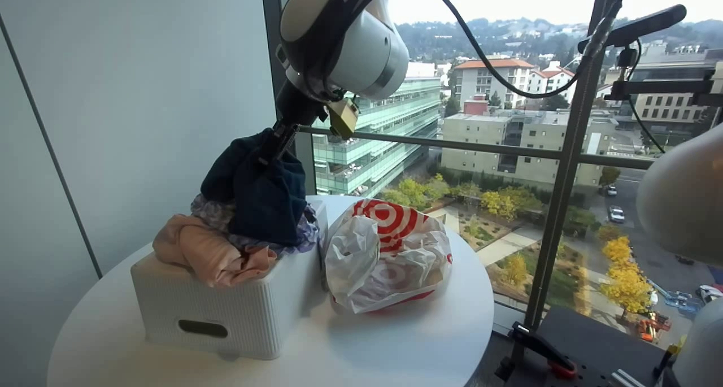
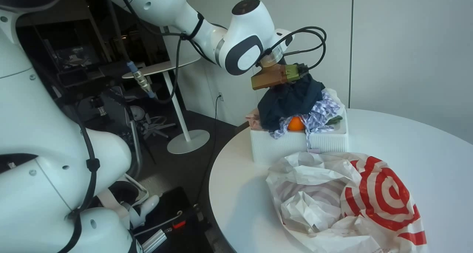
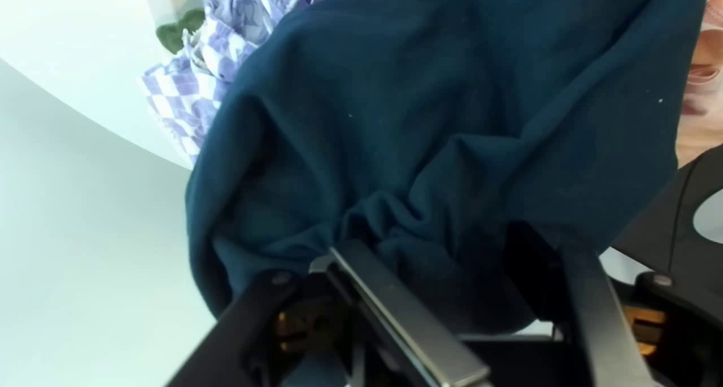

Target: Put the clothes in the bag on top of the basket

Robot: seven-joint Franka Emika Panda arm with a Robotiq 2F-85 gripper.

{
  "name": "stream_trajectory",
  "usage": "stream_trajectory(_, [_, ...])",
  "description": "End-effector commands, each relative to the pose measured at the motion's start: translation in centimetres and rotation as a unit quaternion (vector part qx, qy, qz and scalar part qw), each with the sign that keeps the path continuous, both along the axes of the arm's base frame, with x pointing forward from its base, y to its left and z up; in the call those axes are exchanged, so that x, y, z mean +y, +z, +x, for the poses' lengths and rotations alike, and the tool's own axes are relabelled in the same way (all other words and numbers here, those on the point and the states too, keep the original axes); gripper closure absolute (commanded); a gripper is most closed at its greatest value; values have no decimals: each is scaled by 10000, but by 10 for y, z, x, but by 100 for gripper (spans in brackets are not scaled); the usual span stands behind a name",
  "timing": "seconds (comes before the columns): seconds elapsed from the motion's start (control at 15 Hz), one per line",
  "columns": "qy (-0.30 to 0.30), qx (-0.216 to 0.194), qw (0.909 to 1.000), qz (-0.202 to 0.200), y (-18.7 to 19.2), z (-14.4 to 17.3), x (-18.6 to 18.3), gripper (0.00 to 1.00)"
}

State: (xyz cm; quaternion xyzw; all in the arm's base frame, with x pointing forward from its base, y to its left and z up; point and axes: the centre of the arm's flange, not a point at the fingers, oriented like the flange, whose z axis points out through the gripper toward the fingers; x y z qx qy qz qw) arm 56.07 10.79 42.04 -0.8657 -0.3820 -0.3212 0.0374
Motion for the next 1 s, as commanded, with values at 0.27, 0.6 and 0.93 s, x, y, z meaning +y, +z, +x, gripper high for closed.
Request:
stream_trajectory(0.27, [-715, -60, 9974, -24, 18, 10, 11, 0])
stream_trajectory(0.6, [-1306, 262, 9904, -373, 22, -21, -1, 0])
stream_trajectory(0.93, [-1654, 460, 9818, -818, 15, -54, -18, 0])
